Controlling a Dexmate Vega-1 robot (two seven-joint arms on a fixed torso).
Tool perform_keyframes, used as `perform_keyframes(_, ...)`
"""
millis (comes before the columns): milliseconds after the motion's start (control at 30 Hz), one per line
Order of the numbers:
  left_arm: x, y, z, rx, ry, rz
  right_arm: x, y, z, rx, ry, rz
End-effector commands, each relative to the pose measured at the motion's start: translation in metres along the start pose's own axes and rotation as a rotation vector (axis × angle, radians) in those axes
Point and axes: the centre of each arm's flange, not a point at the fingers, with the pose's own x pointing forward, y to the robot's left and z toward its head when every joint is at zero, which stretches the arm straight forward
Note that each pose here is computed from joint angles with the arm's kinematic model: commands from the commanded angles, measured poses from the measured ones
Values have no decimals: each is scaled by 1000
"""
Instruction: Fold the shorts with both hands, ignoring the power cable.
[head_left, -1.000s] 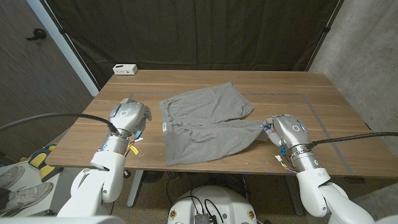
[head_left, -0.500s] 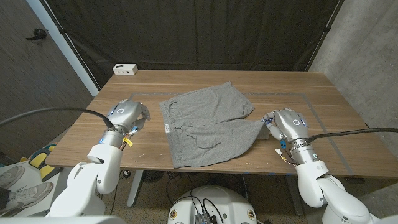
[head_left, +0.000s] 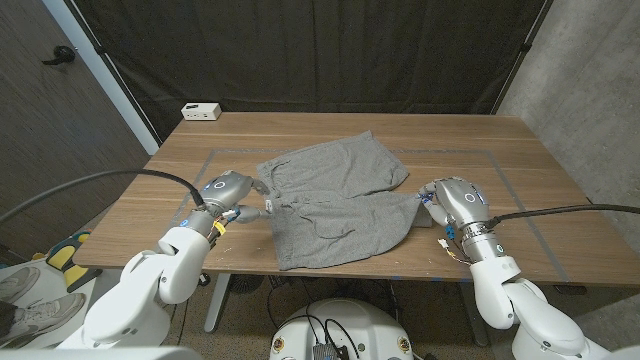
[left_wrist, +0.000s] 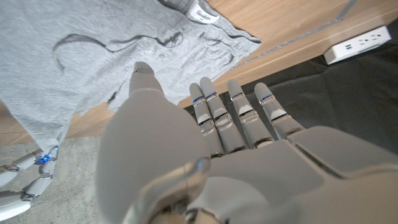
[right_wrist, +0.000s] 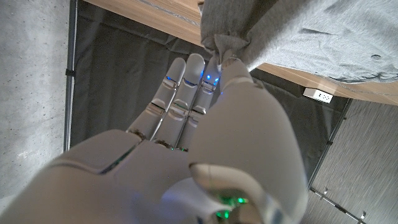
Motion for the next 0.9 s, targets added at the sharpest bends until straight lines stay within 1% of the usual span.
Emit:
perform_keyframes(33,10,-14,19,-3,-76,-169,0,5,-2,7,7,13)
perform_keyframes(167,9,-17,27,17,-93,-182,-2,7,-4,17,9,14)
perform_keyframes(200,7,-19,32,39,-101,-175,-3,8,-4,14,10,13)
perform_keyframes(267,5,-20,34,52,-104,-172,-4,8,-4,18,9,14)
perform_keyframes(300,3,-21,39,73,-116,-160,-5,9,-4,16,9,16)
perform_keyframes(433,-3,-27,51,131,-130,-134,-8,10,-6,25,8,13)
perform_keyframes(500,-6,-29,56,150,-136,-134,-10,11,-7,27,8,14)
perform_keyframes(767,-14,-42,70,207,-143,-165,-16,14,-11,37,-1,19)
perform_keyframes(900,-20,-48,78,257,-140,-182,-18,15,-11,39,-3,13)
